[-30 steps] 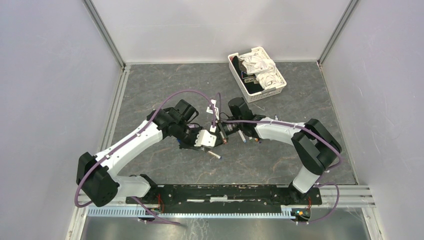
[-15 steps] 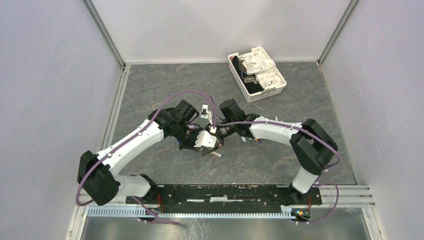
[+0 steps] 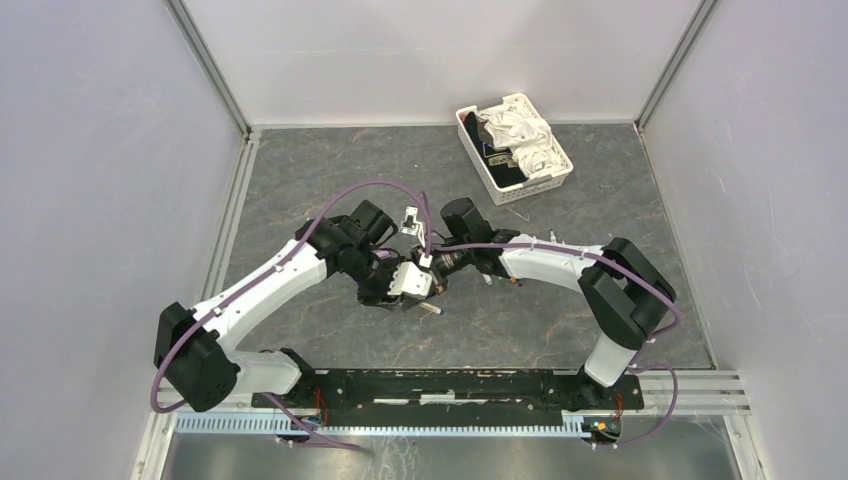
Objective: Open the pen caps
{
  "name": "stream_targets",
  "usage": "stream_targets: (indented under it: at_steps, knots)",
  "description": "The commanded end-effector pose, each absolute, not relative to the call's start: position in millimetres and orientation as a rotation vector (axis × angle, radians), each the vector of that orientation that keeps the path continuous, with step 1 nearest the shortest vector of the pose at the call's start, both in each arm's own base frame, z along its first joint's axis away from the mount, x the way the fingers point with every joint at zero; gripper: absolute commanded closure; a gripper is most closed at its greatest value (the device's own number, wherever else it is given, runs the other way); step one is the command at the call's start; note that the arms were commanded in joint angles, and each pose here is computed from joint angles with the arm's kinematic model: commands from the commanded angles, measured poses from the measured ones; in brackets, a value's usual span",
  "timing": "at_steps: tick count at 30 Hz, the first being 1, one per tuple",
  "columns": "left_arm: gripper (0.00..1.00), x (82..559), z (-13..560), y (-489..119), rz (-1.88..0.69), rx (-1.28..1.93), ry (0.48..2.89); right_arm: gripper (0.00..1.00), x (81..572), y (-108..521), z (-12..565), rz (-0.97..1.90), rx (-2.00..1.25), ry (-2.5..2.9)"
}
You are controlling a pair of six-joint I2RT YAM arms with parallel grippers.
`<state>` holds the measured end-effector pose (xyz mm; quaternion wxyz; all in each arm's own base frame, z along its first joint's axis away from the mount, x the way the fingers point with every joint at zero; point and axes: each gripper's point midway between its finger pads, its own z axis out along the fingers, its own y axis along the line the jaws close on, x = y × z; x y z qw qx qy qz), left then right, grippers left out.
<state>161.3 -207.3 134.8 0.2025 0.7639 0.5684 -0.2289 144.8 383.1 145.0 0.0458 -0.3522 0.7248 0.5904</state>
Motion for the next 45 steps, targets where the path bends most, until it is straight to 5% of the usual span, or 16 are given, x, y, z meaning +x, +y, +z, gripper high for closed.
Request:
stream_targets:
  at_steps: [1, 4, 6, 10, 14, 17, 25, 28, 30, 41, 42, 44, 45]
  knots:
    - [0.56, 164.5, 144.9, -213.7, -0.631, 2.149, 1.491, 1.0, 146.5, 389.3, 155.8, 1.852, -1.094, 2.15]
    - [0.78, 166.2, 143.7, -212.5, -0.611, 2.163, 1.472, 1.0, 147.0, 389.9, 155.4, 1.858, -1.089, 2.151]
    - [0.87, 167.5, 146.1, -214.0, -0.605, 2.159, 1.453, 0.86, 148.1, 391.5, 156.0, 1.866, -1.079, 2.155]
    - [0.94, 167.2, 149.3, -216.4, -0.619, 2.162, 1.438, 0.75, 143.6, 401.1, 161.3, 1.933, -1.101, 2.122]
    - [0.98, 165.7, 151.5, -215.5, -0.62, 2.178, 1.418, 0.81, 139.6, 404.1, 159.8, 1.988, -1.118, 2.113]
    - [0.98, 162.3, 155.3, -217.4, -0.646, 2.189, 1.388, 0.99, 142.6, 409.6, 161.3, 2.023, -1.095, 2.108]
    - [0.98, 165.1, 159.5, -216.6, -0.641, 2.235, 1.364, 1.0, 162.7, 415.4, 148.1, 1.957, -1.099, 2.107]
    - [0.98, 231.7, 150.3, -113.4, -0.303, 2.221, 1.606, 1.0, 110.6, 314.8, 75.2, 1.589, -1.214, 2.474]
    - [0.98, 257.5, 157.9, -38.6, -0.288, 2.142, 1.746, 1.0, 89.8, 274.4, 63.0, 1.634, -0.847, 2.468]
    - [0.98, 193.4, 148.7, -147.9, -0.418, 2.252, 1.553, 1.0, 113.3, 302.0, 120.1, 1.734, -1.002, 2.29]
    - [0.95, 191.2, 152.3, -155.1, -0.431, 2.231, 1.532, 1.0, 115.4, 306.9, 125.2, 1.748, -1.005, 2.274]
    - [0.67, 187.3, 157.5, -169.9, -0.429, 2.187, 1.502, 1.0, 122.1, 321.3, 139.5, 1.787, -1.015, 2.211]
    - [0.63, 187.1, 161.0, -179.1, -0.439, 2.152, 1.496, 1.0, 124.2, 327.5, 145.4, 1.81, -1.009, 2.196]
